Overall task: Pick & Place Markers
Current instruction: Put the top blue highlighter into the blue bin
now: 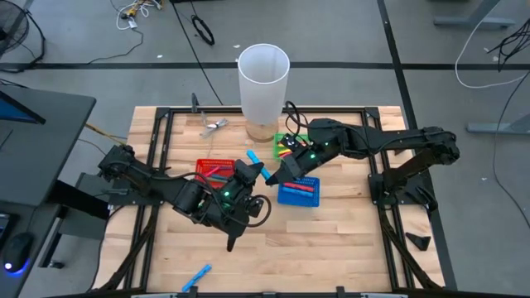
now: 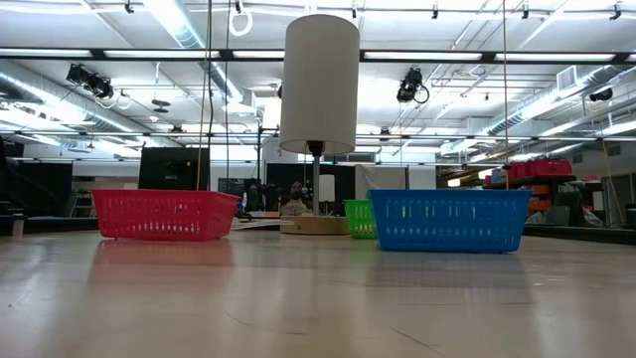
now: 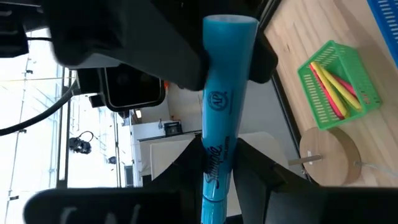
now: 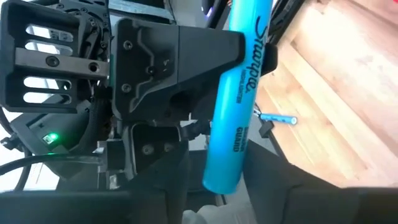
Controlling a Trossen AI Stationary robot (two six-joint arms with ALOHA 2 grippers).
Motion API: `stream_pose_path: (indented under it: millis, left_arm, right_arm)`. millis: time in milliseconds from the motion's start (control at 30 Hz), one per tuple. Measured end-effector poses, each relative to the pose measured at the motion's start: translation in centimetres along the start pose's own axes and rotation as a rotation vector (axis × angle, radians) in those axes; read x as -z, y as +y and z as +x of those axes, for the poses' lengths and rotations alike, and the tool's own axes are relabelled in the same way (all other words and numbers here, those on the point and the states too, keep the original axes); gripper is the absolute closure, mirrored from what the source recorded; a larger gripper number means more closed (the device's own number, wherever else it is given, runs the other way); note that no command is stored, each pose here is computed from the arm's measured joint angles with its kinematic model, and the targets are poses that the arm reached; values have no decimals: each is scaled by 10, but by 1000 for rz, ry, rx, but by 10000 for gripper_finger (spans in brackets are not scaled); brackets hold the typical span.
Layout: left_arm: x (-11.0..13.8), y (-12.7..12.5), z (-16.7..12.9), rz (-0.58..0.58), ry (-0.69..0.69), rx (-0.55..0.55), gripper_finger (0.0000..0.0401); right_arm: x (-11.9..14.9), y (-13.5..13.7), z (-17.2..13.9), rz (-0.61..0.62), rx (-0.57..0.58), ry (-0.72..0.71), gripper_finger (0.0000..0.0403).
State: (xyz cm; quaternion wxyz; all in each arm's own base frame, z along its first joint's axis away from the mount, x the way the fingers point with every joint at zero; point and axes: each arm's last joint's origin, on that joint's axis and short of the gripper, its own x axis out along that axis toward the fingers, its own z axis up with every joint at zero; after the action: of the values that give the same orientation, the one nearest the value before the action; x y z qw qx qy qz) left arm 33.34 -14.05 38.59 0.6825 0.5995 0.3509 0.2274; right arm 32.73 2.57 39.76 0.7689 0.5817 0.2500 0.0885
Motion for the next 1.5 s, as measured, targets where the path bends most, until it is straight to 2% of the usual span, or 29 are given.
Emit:
stream_pose_path:
  millis: [200, 333, 633, 733, 967, 1200, 1500]
  left_arm:
    - [0, -1, 0, 5, 1, 3, 336]
    - [0, -1, 0, -34, -3, 4, 308]
    - [-3, -2, -12, -258, 34, -73, 198]
    - [-5, -4, -22, -376, 8, -76, 166]
    - [-6, -6, -25, -681, -25, -46, 128]
    - [-7, -8, -18, -909, -72, 108, 126]
    - [2, -17, -3, -1054, -10, 346, 126]
  right_arm:
    - [0, -2, 0, -2, 22, -17, 346]
    - [0, -2, 0, -4, 27, -22, 352]
    - [-1, -2, 0, -16, 37, -50, 352]
    - [-1, -3, 0, -18, 53, -60, 352]
    - [2, -16, -2, -110, 191, -34, 352]
    - [4, -31, -7, -321, 354, 10, 352]
    - [7, -51, -19, -511, 563, 156, 352]
